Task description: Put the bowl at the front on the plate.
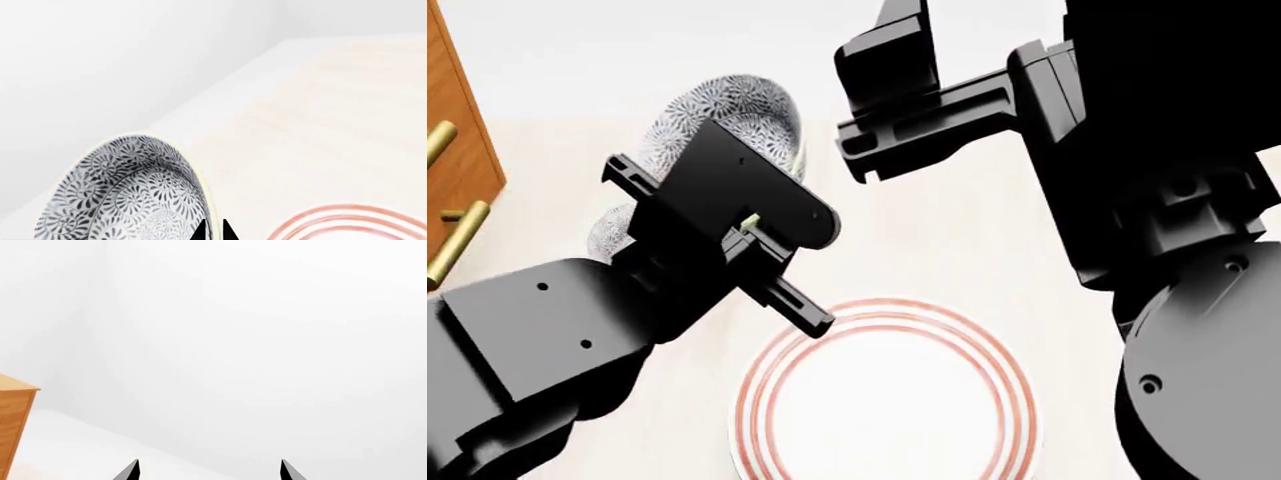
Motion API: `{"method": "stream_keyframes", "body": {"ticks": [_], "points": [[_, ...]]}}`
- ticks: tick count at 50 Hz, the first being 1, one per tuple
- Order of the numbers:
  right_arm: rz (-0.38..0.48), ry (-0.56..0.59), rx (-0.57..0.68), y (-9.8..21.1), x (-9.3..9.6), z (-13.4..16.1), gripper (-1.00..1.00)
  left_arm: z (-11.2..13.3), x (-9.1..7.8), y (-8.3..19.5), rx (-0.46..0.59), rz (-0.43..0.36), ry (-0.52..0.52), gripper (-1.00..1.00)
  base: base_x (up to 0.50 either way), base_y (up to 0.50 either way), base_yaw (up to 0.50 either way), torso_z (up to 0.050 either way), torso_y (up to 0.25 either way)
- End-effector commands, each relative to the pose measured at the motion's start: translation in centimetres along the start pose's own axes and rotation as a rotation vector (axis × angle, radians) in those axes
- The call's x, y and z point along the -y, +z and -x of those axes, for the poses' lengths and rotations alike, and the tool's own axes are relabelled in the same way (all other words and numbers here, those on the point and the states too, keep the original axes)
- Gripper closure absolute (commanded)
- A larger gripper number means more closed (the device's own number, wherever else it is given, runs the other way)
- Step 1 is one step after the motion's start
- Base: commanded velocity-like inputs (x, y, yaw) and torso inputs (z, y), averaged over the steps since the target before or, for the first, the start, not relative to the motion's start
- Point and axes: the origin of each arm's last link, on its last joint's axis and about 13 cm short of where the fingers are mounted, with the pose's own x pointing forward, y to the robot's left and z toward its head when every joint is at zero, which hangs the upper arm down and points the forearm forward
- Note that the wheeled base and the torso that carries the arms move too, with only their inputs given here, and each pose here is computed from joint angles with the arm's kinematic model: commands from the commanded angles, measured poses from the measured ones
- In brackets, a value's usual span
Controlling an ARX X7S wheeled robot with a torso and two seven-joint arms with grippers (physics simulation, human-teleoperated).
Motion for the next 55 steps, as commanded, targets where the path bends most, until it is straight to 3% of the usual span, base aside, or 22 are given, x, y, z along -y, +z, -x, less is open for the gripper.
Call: {"method": "stream_keyframes", "body": {"ticks": [1,26,32,41,55], "points": [[0.0,0.007,0.01,0.3,0.1,-0.2,-1.0,-1.8,-0.4,0.5,0.001,-0.028,0.025,1.0,0.0,0.0,0.0,0.0,0.0],[0.015,0.008,0.016,0.8,0.2,-0.2,-1.0,-5.6,0.7,-0.2,-0.054,-0.101,-0.007,1.0,0.0,0.0,0.0,0.0,0.001],[0.023,0.009,0.009,0.8,0.2,-0.2,-1.0,-6.3,0.9,0.0,-0.058,-0.075,-0.047,1.0,0.0,0.0,0.0,0.0,0.0],[0.028,0.005,0.018,1.1,0.1,-0.2,-1.0,-6.7,1.3,-1.0,-0.103,-0.138,-0.058,1.0,0.0,0.0,0.0,0.0,0.0],[0.038,0.0,0.026,1.5,0.1,0.0,-1.0,-6.5,2.1,-2.0,-0.143,-0.152,-0.049,1.0,0.0,0.0,0.0,0.0,0.001]]}}
